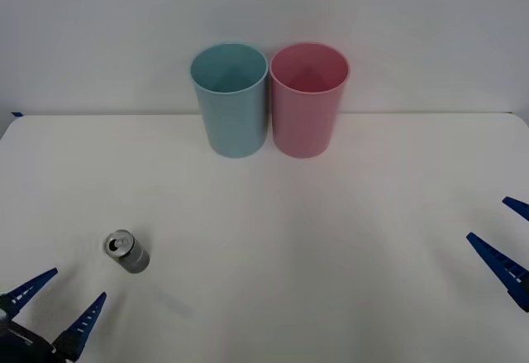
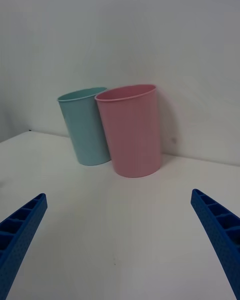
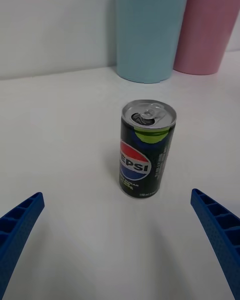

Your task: Grasp the object on the table and drop it into the matching bin: aluminum can to the light blue bin, PET bottle to the pink bin.

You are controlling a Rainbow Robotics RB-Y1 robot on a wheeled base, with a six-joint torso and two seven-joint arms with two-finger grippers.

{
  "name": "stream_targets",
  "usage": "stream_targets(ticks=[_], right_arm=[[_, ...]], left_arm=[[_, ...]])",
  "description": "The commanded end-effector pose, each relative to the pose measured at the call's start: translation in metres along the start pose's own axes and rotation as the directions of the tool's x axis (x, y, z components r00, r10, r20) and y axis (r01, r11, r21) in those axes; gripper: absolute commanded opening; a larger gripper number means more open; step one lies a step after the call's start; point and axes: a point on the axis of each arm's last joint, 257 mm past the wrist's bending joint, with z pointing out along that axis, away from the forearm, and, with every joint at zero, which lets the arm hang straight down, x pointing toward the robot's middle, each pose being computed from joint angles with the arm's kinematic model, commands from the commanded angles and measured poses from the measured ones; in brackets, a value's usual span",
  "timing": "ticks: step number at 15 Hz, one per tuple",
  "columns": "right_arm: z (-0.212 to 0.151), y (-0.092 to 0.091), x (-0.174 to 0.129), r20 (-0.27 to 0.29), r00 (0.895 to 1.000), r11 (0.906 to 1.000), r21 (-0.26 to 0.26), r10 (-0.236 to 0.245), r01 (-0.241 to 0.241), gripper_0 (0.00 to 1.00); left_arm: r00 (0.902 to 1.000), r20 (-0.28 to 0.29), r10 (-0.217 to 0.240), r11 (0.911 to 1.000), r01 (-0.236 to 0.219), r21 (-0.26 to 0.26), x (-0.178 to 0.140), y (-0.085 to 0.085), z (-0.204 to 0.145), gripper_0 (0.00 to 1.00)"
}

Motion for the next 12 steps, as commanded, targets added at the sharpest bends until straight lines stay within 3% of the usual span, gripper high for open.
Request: stream_targets(ticks=[1,6,12], right_arm=[[0.000,0.000,0.000,0.000,1.000,1.0000,0.000,0.000,0.000,1.00],[0.000,0.000,0.000,0.000,1.000,1.0000,0.000,0.000,0.000,1.00],[0.000,0.000,0.000,0.000,1.000,1.0000,0.000,0.000,0.000,1.00]], left_arm=[[0.9995,0.019,-0.026,0.9996,0.026,0.013,0.005,-0.010,0.018,1.00],[0.9975,0.048,-0.051,0.9981,0.049,0.036,0.005,-0.022,0.042,1.00],[0.9966,0.067,-0.049,0.9976,0.046,0.051,0.004,-0.020,0.067,1.00]])
